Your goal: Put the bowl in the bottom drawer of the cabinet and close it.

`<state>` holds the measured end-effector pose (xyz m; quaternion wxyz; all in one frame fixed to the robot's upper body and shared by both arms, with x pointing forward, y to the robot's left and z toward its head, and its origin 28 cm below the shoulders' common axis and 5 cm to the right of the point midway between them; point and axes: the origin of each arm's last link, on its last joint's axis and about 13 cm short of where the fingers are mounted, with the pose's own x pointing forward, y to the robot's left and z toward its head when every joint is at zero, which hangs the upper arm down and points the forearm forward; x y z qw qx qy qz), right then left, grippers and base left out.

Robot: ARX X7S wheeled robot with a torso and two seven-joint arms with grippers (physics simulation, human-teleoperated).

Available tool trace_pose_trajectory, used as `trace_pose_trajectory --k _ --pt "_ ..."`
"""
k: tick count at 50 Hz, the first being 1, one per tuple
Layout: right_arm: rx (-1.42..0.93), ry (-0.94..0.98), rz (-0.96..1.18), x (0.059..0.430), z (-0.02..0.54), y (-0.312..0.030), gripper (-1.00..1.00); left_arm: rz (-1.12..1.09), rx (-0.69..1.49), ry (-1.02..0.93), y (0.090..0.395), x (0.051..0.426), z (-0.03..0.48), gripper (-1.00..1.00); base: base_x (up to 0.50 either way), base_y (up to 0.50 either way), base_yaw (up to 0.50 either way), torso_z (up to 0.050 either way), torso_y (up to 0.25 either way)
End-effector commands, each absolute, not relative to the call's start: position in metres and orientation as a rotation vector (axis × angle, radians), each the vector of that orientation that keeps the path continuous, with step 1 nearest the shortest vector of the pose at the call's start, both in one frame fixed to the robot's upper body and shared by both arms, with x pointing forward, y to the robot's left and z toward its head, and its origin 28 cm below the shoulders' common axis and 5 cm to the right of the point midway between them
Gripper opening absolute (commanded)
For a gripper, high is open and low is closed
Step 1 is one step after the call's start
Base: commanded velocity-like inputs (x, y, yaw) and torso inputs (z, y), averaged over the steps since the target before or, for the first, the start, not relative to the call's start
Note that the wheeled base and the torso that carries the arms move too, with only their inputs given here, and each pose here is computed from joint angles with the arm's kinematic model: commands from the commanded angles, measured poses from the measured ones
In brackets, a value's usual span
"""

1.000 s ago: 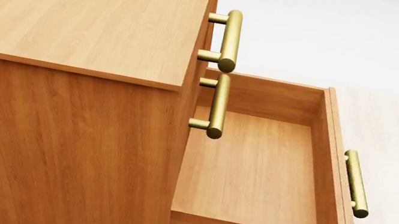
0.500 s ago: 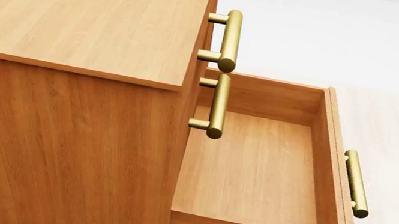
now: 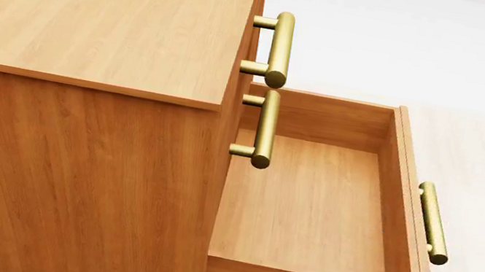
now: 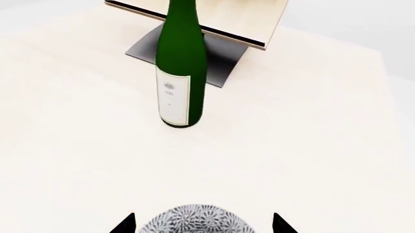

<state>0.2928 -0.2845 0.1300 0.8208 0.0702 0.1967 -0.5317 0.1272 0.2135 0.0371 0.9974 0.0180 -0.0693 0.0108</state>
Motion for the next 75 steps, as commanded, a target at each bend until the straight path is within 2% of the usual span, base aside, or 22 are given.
trace_pose_trajectory --k 1,18,53,60,75 --pt "0.162 0.441 -1.193 0.291 0.126 -0.289 1.0 0.022 0.037 -0.139 0.214 0.128 0.037 1.0 0.0 0.0 0.0 0.0 0.0" --pt "0.076 0.477 -1.28 0.289 0.117 -0.292 1.0 0.022 0.036 -0.139 0.214 0.128 0.036 1.0 0.0 0.0 0.0 0.0 0.0" --pt "0.265 0.588 -1.226 0.288 0.099 -0.3 1.0 0.02 0.038 -0.141 0.213 0.126 0.038 1.0 0.0 0.0 0.0 0.0 0.0" --pt "0.254 0.611 -1.297 0.286 0.097 -0.303 1.0 0.021 0.037 -0.14 0.214 0.127 0.037 1.0 0.0 0.0 0.0 0.0 0.0" --pt "0.199 0.64 -1.304 0.287 0.09 -0.303 1.0 0.022 0.036 -0.141 0.214 0.128 0.037 1.0 0.0 0.0 0.0 0.0 0.0"
